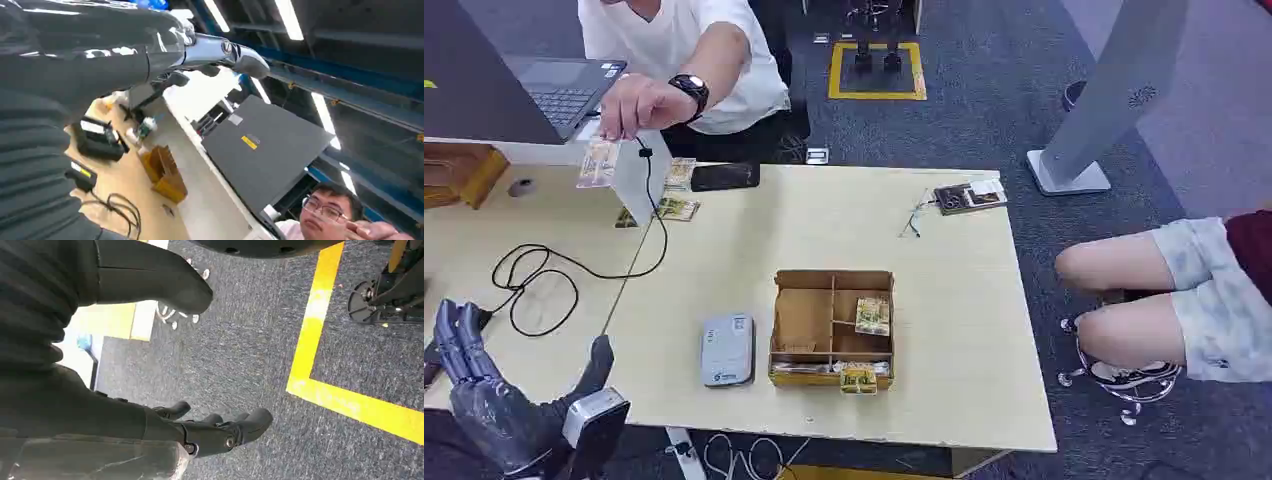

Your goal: Pass the card to the sensor for recognition and then transmit it.

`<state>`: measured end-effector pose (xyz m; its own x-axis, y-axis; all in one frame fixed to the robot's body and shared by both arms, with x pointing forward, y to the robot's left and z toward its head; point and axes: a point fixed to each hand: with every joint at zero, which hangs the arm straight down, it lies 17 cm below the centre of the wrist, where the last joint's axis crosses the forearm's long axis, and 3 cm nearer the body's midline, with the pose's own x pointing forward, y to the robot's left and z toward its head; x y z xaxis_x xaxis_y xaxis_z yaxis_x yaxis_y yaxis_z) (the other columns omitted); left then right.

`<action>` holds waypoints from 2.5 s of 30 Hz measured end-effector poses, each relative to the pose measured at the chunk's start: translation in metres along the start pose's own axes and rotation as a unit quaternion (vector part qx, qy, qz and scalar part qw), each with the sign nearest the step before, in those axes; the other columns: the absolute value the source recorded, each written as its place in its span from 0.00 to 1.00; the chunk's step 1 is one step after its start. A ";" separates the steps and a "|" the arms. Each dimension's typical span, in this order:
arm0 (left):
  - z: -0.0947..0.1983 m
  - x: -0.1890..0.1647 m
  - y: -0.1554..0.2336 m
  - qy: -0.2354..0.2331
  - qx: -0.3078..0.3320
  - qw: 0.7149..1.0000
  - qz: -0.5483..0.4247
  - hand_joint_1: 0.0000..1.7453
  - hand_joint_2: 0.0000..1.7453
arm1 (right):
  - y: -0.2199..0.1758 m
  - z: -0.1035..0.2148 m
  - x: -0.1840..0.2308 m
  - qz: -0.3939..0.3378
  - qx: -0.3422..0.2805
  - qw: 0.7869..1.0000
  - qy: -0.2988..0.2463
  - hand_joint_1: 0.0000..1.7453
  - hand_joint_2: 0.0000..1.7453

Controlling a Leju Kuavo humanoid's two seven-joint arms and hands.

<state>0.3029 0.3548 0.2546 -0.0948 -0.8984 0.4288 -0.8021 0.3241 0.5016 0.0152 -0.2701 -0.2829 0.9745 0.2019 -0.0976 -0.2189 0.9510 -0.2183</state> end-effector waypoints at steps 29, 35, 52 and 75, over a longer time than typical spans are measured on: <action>-0.040 0.002 -0.039 -0.024 -0.046 0.976 -0.211 0.00 1.00 | -0.009 0.000 0.015 0.057 -0.011 0.998 -0.026 0.00 1.00; -0.042 0.000 -0.058 0.017 -0.051 0.981 -0.188 0.00 1.00 | -0.010 0.000 0.015 0.064 -0.013 0.997 -0.028 0.00 1.00; -0.037 0.035 -0.087 -0.020 -0.075 0.987 -0.144 1.00 1.00 | -0.010 0.000 0.015 0.069 -0.016 0.997 -0.028 0.00 1.00; -0.026 0.021 -0.084 -0.031 -0.069 0.996 -0.053 1.00 1.00 | -0.012 0.000 0.013 0.068 -0.021 0.997 -0.021 0.00 1.00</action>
<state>0.3834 0.3163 0.2415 -0.0538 -0.9447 0.3236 -0.7210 0.2609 0.6419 0.0307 -0.2793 -0.2819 0.9368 0.3387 -0.0881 -0.3500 0.9037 -0.2468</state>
